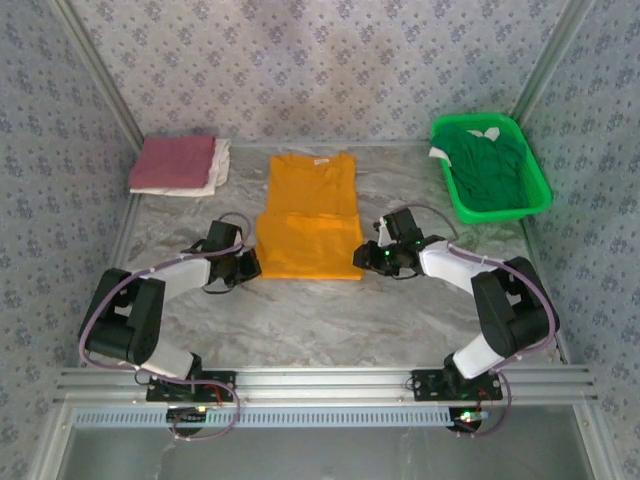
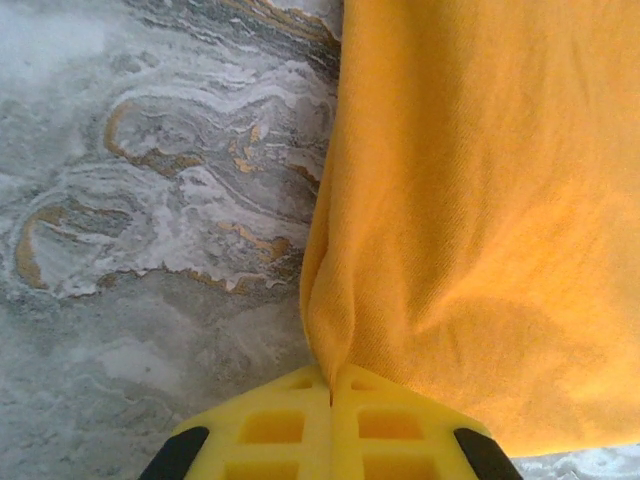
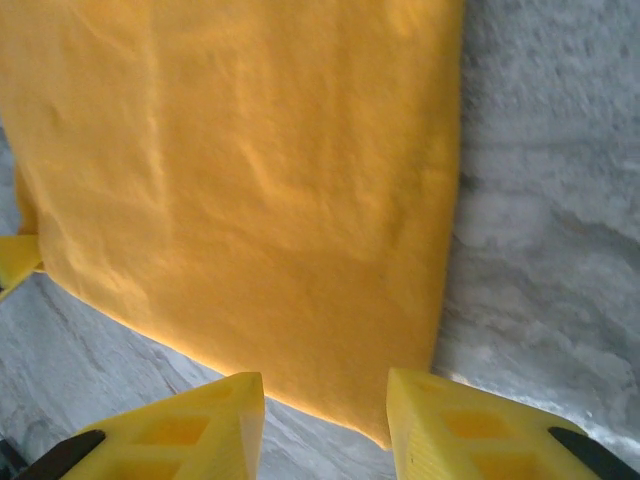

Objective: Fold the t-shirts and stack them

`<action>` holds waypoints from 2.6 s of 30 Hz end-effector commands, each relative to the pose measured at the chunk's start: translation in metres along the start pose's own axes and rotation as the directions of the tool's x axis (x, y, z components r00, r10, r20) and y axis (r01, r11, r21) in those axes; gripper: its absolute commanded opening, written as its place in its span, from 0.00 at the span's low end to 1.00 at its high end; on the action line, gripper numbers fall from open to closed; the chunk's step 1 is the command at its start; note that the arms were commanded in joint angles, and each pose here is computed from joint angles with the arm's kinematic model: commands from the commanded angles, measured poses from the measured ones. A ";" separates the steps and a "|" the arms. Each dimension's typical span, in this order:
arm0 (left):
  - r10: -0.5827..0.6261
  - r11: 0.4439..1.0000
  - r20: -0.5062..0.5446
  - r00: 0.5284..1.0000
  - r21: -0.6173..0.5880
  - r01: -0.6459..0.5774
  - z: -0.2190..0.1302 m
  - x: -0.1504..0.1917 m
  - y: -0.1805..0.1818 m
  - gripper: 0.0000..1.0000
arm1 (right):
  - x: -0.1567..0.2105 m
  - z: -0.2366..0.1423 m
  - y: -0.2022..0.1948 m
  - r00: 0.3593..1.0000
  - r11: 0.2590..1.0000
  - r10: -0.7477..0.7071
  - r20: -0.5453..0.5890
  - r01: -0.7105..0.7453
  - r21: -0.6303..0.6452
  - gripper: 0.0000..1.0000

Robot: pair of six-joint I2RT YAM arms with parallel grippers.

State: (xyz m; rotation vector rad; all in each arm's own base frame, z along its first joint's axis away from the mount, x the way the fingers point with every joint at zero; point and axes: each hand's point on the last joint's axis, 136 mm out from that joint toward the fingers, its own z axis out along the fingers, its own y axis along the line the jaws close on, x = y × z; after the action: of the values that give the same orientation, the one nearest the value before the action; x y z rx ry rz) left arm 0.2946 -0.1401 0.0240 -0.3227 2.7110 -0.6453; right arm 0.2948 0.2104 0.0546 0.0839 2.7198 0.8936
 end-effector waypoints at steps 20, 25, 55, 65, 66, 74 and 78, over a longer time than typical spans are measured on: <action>0.013 1.000 0.012 1.000 0.005 -0.013 0.000 0.004 -0.003 0.00 | 0.024 0.012 -0.015 0.997 0.992 0.067 -0.043 -0.062 0.108 0.45; 0.014 1.000 0.008 1.000 0.010 -0.014 0.002 0.005 -0.003 0.00 | 0.023 0.020 -0.010 0.997 0.994 0.057 -0.056 -0.052 0.092 0.45; 0.077 0.995 -0.025 0.997 0.060 -0.075 -0.049 0.061 -0.009 0.00 | 0.068 -0.025 -0.006 0.998 0.998 -0.048 -0.037 0.050 0.042 0.00; 0.162 0.973 -0.017 0.987 0.167 -0.157 -0.095 0.094 -0.047 0.00 | 0.093 -0.080 0.017 0.991 0.995 -0.091 0.094 0.095 -0.036 0.00; 0.176 0.967 0.015 0.984 0.184 -0.176 -0.104 0.086 -0.055 0.00 | 0.087 -0.086 0.020 0.989 0.995 -0.090 0.117 0.096 -0.039 0.00; 0.176 0.930 0.181 0.968 0.291 -0.224 -0.141 0.010 -0.109 0.00 | 0.010 -0.112 0.047 0.956 0.988 -0.148 0.253 0.156 -0.015 0.00; 0.167 0.927 0.221 0.961 0.296 -0.229 -0.140 -0.033 -0.118 0.00 | -0.040 -0.119 0.050 0.935 0.989 -0.143 0.324 0.151 0.002 0.00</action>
State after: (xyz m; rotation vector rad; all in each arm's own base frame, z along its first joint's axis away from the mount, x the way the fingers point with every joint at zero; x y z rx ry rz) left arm 0.2686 -0.1730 0.1857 -0.0919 2.4276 -0.8858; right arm 0.2716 0.1799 0.1654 0.0619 2.4494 0.8223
